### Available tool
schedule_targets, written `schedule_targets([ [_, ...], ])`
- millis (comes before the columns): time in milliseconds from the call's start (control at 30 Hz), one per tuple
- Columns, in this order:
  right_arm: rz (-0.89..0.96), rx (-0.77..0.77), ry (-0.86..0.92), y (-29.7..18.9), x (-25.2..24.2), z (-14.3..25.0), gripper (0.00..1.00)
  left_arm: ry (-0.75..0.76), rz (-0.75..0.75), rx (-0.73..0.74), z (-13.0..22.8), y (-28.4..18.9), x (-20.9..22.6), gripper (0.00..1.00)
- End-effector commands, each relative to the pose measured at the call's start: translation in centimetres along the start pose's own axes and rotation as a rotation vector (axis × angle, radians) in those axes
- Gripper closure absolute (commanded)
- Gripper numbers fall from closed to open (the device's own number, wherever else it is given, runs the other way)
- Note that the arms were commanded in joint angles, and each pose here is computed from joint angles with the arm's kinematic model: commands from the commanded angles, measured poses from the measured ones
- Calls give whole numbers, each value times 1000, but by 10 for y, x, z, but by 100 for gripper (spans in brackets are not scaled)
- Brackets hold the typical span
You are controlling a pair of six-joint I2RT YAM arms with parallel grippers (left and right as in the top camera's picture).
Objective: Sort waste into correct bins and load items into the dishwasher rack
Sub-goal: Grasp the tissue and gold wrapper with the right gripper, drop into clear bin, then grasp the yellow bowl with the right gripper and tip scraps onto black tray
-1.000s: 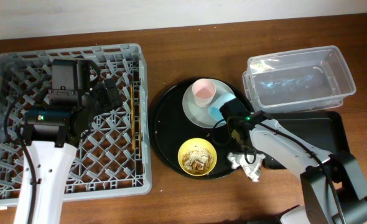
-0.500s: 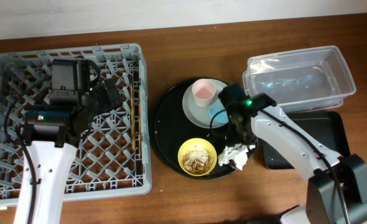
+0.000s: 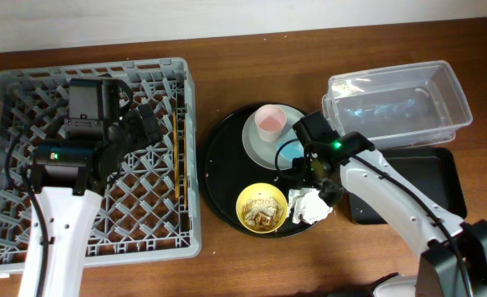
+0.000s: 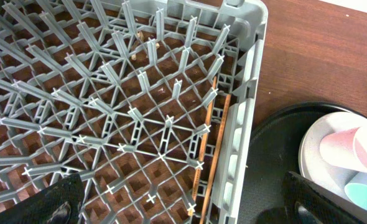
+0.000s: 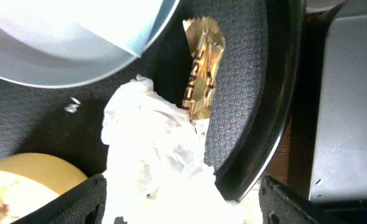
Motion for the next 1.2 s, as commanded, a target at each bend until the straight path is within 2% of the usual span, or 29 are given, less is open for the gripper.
schedule_targets([
  [0, -63, 32, 54, -5, 7, 2, 5, -4, 1, -18, -3, -4, 1, 1],
  [133, -80, 74, 89, 32, 5, 18, 5, -4, 1, -18, -3, -4, 1, 1],
  [233, -63, 93, 88, 60, -3, 31, 18, -4, 1, -18, -3, -4, 1, 1],
  [267, -70, 86, 88, 68, -4, 33, 35, -4, 1, -18, -3, -4, 1, 1],
  [333, -71, 86, 88, 69, -4, 33, 56, -4, 1, -18, -3, -4, 1, 1],
  [367, -79, 97, 90, 63, -4, 32, 71, -4, 1, -18, -3, -4, 1, 1],
  [433, -118, 50, 38, 24, 4, 10, 93, -4, 1, -18, -3, -4, 1, 1],
  [467, -148, 1, 12, -3, 9, -6, 96, -4, 1, -18, -3, -4, 1, 1],
  [533, -110, -174, 60, -55, -4, -45, 96, -4, 1, -18, -3, -4, 1, 1],
  [600, -4, -335, 195, -66, -42, -85, 96, -4, 1, -18, -3, -4, 1, 1],
  [667, 3, -436, 325, -56, -71, -125, 96, -4, 1, -18, -3, -4, 1, 1],
  [733, 21, -516, 352, -29, -95, -168, 96, -4, 1, -18, -3, -4, 1, 1],
  [867, 40, -551, 424, 0, -120, -195, 94, -4, 1, -17, -3, -4, 1, 1],
  [900, 38, -561, 430, -1, -122, -197, 69, -4, 1, -18, -3, -4, 1, 1],
  [933, 39, -566, 421, -2, -122, -198, 40, -4, 1, -18, -3, -5, 1, 1],
  [967, 41, -547, 329, -3, -119, -196, 12, -4, 1, -18, -3, -4, 1, 1],
  [1000, 43, -533, 280, -13, -118, -196, 6, -4, 1, -18, -3, -4, 1, 1],
  [1067, 39, -486, 266, -53, -115, -194, 5, -4, 1, -18, -3, -4, 1, 1],
  [1100, -37, -414, 238, -79, -105, -186, 5, -4, 1, -18, -3, -4, 1, 1],
  [1167, -298, -212, 3, -123, -59, -149, 12, -4, 1, -18, -3, -4, 1, 1],
])
Point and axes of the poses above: each gripper's point midway between its finger pads, its own y axis out along the fingers, its own x axis along the line the jaws close on, z = x × y, the point moved 6 cm from there along -y, back along the fingers, and after that the axes turned 12 degrees about y, right-handed, at the moved point
